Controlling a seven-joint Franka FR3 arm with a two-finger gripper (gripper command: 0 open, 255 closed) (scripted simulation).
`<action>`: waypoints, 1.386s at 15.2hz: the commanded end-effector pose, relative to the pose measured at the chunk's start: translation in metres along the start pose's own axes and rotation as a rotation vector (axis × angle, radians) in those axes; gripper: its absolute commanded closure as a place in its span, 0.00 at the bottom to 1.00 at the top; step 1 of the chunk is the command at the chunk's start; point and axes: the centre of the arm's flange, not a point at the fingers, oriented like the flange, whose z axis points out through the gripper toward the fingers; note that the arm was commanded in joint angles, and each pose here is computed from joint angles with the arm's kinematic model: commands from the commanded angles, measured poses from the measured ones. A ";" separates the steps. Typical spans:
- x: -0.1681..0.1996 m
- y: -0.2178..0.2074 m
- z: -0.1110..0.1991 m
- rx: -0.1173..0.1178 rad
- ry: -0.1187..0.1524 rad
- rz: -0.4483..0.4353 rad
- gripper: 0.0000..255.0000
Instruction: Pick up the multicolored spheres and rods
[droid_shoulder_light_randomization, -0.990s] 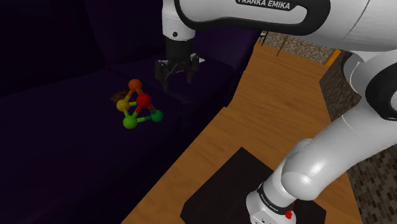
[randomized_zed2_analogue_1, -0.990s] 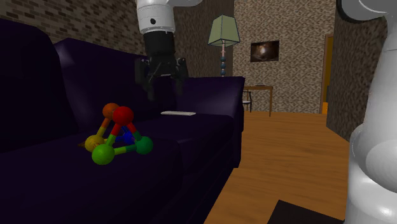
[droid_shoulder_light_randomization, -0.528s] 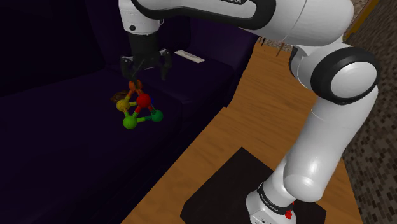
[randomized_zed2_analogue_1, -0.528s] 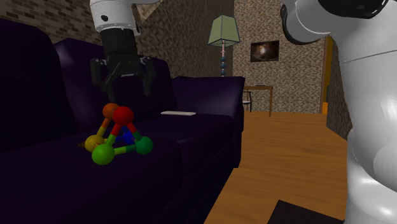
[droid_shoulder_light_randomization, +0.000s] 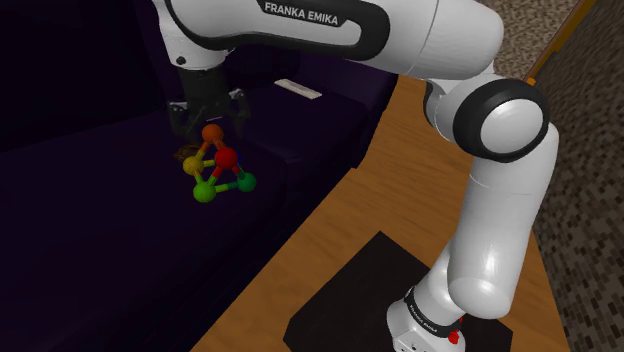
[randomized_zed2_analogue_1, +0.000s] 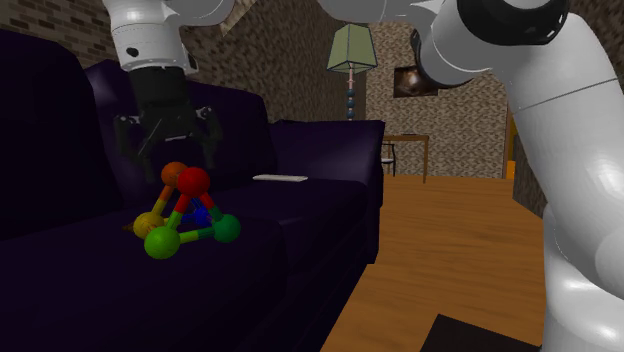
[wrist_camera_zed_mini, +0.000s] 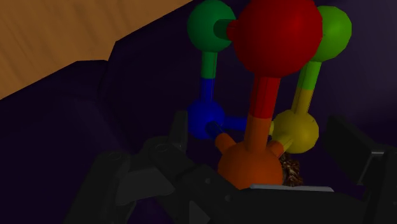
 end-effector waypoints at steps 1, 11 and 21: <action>0.001 -0.002 0.010 0.000 0.000 0.000 0.00; 0.001 -0.003 0.012 0.000 0.000 0.000 1.00; 0.000 0.005 -0.028 0.000 0.000 0.000 1.00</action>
